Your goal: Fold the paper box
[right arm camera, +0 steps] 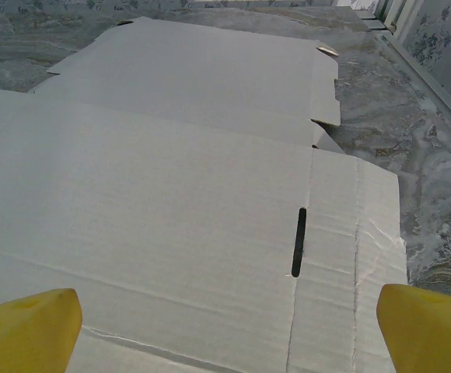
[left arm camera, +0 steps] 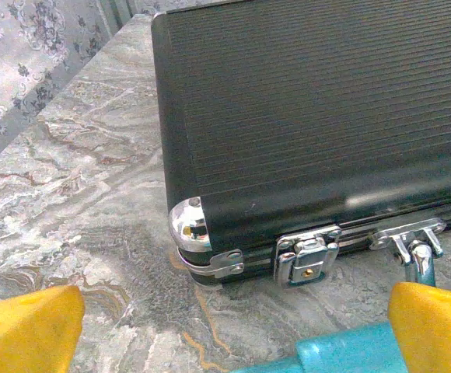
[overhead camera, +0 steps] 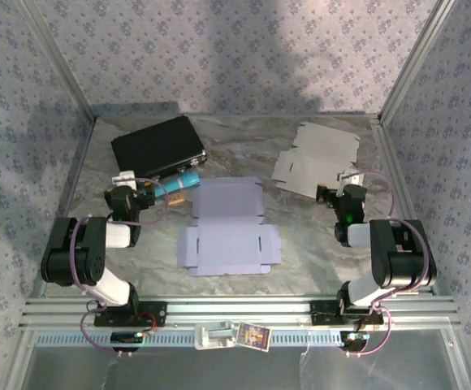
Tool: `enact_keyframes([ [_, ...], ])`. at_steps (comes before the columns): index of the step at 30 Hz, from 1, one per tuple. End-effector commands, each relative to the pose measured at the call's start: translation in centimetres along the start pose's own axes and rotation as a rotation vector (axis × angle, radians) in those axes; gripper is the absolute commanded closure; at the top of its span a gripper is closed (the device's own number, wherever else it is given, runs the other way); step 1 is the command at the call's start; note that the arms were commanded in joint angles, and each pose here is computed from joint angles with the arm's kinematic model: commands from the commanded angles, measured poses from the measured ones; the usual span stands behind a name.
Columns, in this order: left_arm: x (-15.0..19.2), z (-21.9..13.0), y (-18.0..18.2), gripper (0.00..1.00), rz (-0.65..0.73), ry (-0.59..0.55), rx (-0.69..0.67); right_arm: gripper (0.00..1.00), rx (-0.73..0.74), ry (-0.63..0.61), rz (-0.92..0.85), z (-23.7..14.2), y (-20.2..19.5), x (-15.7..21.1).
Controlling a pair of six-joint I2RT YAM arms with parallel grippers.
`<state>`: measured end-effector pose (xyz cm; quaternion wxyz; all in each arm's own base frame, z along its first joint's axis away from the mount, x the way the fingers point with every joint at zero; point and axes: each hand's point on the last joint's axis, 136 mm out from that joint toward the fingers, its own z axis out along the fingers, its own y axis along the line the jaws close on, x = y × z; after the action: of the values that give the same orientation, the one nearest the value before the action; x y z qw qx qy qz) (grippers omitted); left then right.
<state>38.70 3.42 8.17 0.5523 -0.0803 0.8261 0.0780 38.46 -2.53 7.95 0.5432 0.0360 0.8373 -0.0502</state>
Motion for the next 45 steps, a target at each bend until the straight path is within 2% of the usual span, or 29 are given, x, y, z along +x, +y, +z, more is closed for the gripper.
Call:
enact_keyframes([
  [1,-1.1,0.0,0.1,0.00,-0.016,-0.027,-0.010,0.01,-0.009,-0.011,-0.013,0.3,0.1,-0.6],
  [27,-1.2,0.1,0.1,0.00,-0.016,-0.028,-0.009,0.01,-0.010,-0.013,-0.012,0.3,0.1,-0.7],
  [31,-1.5,-0.3,-0.2,0.00,-0.006,-0.036,0.005,0.01,0.041,-0.040,-0.027,-0.4,-0.2,-1.5],
  [37,-5.0,-3.2,-0.9,0.00,0.091,-0.098,-0.077,0.01,0.213,-0.133,-0.016,-4.3,-1.6,-5.2],
  [41,-10.8,-6.6,-1.5,0.00,0.044,-0.252,-0.114,0.01,0.245,-0.299,-0.001,-7.5,-1.2,-12.6],
  [43,-14.5,-8.3,-2.3,0.00,0.032,-0.298,-0.147,0.01,0.233,-0.398,-0.012,-9.9,-0.2,-18.7],
  [44,-15.8,-8.8,-2.1,0.00,-0.024,-0.287,-0.181,0.01,0.229,-0.420,-0.006,-10.9,0.3,-20.8],
  [45,-16.6,-9.1,-1.8,0.00,-0.112,-0.204,-0.195,0.01,0.252,-0.429,0.087,-12.3,0.0,-23.8],
])
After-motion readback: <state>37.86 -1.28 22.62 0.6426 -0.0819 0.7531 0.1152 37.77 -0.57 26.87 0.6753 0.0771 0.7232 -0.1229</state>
